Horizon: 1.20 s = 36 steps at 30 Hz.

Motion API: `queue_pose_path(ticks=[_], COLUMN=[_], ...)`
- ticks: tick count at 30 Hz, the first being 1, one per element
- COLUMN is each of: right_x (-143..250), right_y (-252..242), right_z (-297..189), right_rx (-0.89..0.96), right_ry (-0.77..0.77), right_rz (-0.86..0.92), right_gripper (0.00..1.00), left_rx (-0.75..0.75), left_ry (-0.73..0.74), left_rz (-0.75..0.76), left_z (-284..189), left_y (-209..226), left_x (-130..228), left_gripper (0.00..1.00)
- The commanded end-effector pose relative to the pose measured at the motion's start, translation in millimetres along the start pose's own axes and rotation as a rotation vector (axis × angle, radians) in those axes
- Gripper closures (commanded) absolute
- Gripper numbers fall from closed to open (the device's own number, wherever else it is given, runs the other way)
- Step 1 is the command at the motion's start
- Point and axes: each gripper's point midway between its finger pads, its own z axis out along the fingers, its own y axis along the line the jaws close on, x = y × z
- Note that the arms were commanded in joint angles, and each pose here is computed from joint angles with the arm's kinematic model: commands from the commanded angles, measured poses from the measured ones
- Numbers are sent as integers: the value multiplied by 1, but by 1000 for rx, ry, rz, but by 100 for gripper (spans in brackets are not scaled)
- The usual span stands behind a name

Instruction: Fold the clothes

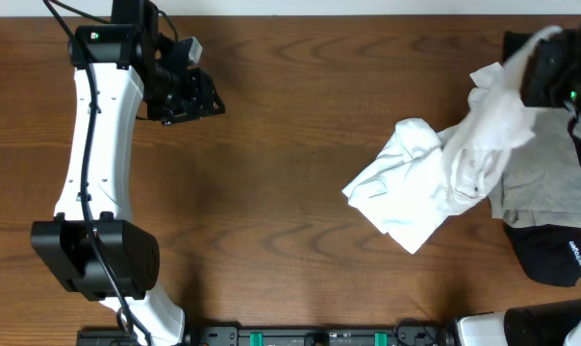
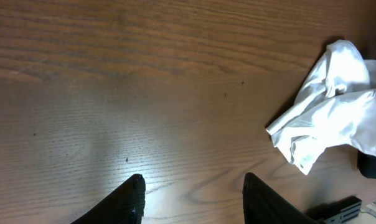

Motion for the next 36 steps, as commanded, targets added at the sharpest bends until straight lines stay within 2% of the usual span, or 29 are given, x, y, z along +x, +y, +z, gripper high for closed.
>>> queue_pose_path(ticks=[1, 7, 12, 15, 19, 24, 33, 36], right_x=[-18, -60, -66, -69, -86, -104, -118, -117], right_y=[54, 55, 55, 71, 81, 78, 71, 62], right_z=[-10, 1, 44, 60, 57, 41, 2, -2], right_rx=[-298, -278, -238, -312, -378, -391, -412, -366], right_ry=[-83, -215, -182, -171, -237, -315, -396, -404], right_rz=[-76, 87, 184, 189, 183, 213, 272, 291], right_gripper=[99, 99, 99, 99, 99, 99, 99, 99], left_rx=[-5, -5, -4, 10, 88, 114, 188, 295], left_ry=[-11, 4, 9, 20, 43, 61, -1, -12], left_rz=[19, 13, 17, 36, 115, 226, 411, 458], left_z=[-3, -3, -2, 1, 8, 21, 41, 40], left_y=[0, 0, -2, -11, -43, -81, -157, -187], left_x=[-1, 2, 3, 6, 13, 22, 27, 32], left_gripper=[49, 49, 49, 49, 49, 48, 40, 39])
